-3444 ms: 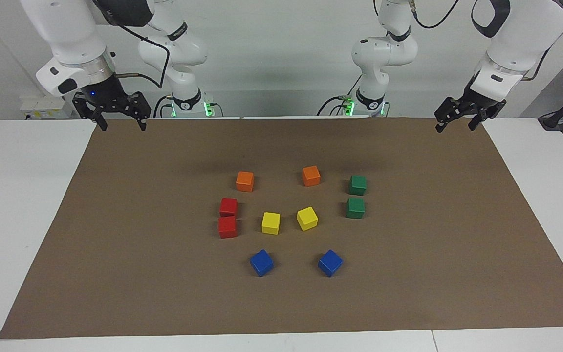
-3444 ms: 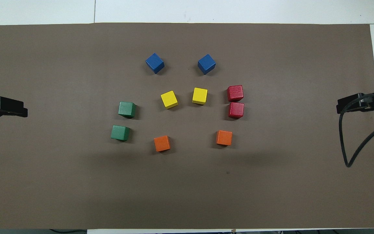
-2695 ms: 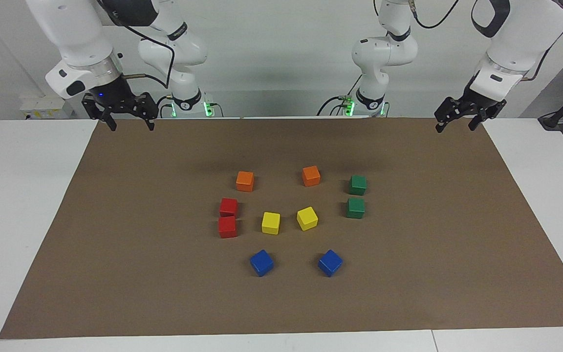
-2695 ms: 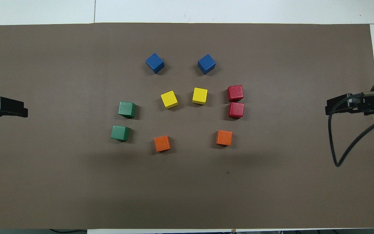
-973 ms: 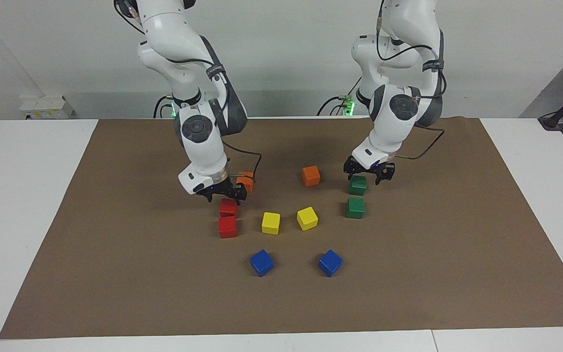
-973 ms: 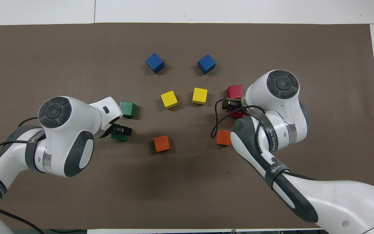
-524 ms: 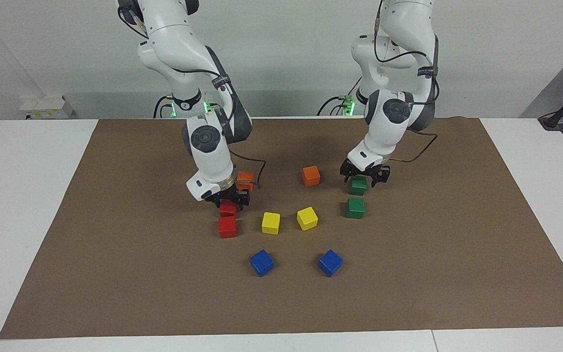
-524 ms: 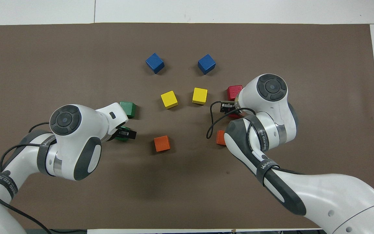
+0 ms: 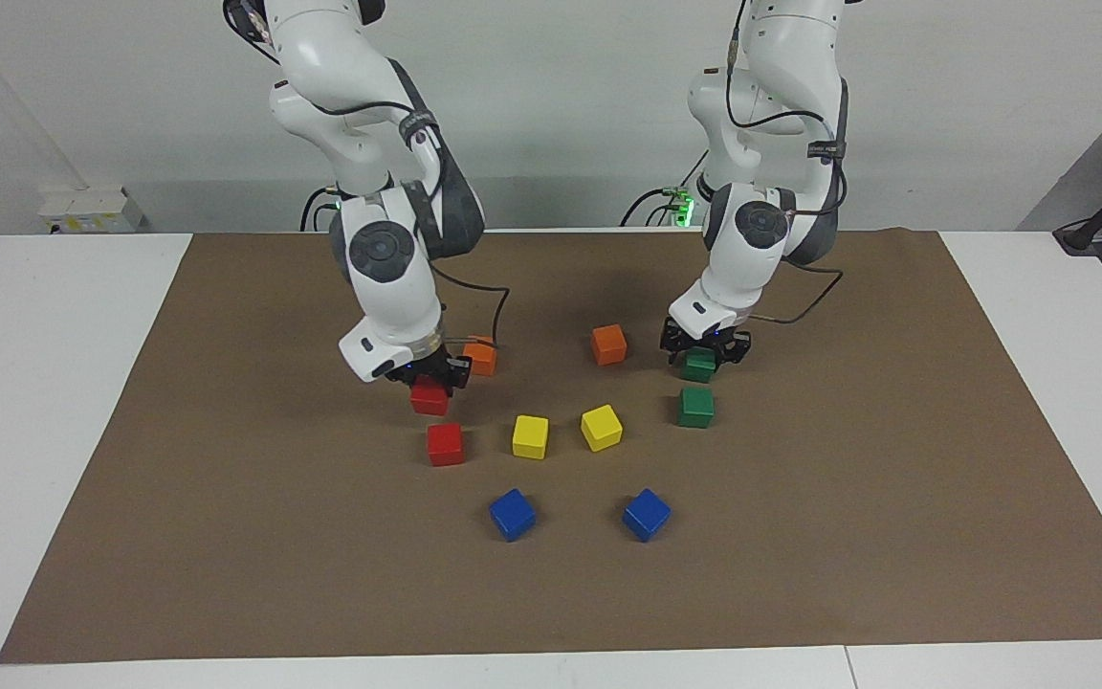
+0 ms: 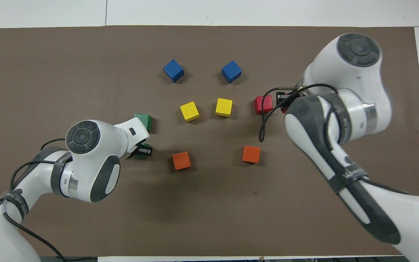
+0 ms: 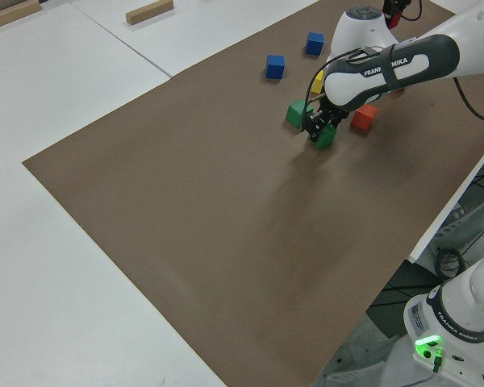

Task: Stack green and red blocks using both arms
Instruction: 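Carry the green cube outward with the left gripper while the right gripper carries red, then lower the green cube onto the table and open the left gripper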

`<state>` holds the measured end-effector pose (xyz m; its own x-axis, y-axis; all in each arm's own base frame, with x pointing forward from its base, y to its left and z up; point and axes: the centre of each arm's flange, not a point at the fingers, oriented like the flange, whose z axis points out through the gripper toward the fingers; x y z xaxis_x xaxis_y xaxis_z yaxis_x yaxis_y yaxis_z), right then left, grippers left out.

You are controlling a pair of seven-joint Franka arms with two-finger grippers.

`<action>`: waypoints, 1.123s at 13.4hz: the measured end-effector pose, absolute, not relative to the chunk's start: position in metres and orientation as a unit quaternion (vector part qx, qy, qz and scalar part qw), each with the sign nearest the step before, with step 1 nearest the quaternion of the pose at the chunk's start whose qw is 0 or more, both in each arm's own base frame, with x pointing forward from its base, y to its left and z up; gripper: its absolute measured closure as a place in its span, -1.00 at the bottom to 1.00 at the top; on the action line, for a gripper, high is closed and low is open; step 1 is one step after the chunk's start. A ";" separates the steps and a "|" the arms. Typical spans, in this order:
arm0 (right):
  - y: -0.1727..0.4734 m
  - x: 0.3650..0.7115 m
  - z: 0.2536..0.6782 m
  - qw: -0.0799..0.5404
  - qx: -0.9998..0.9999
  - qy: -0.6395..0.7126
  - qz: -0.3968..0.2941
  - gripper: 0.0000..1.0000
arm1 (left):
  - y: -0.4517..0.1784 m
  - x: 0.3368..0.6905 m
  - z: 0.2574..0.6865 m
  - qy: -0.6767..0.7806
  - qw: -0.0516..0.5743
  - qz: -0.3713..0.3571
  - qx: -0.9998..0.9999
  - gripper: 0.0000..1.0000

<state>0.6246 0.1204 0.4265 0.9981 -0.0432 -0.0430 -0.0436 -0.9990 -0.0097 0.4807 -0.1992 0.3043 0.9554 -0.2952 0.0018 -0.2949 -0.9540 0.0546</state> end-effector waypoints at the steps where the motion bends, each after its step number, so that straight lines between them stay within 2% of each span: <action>1: 0.081 0.633 0.428 0.008 -1.000 0.003 0.013 -0.08 | -0.199 0.481 0.304 -0.149 0.027 -0.003 0.988 -0.09; 3: 0.019 0.637 0.413 0.009 -1.000 -0.020 0.010 -0.08 | -0.197 0.482 0.307 -0.147 0.026 -0.009 0.989 -0.09; 5: -0.014 0.630 0.390 0.008 -0.999 -0.042 0.012 -0.08 | -0.184 0.493 0.330 -0.133 0.024 -0.031 0.990 -0.09; 7: -0.042 0.621 0.366 0.009 -0.998 -0.063 0.012 -0.08 | -0.133 0.509 0.374 -0.116 0.027 -0.042 0.992 -0.09; 9: -0.062 0.611 0.347 0.009 -0.998 -0.067 0.011 -0.08 | -0.053 0.515 0.402 -0.105 0.031 -0.037 0.993 -0.09; 13: -0.061 0.599 0.323 0.009 -0.998 -0.069 0.011 -0.08 | 0.080 0.509 0.395 -0.088 0.025 -0.015 0.996 -0.09; 15: -0.060 0.597 0.318 0.009 -0.997 -0.069 0.011 -0.08 | 0.108 0.499 0.371 -0.074 0.022 -0.007 0.997 -0.09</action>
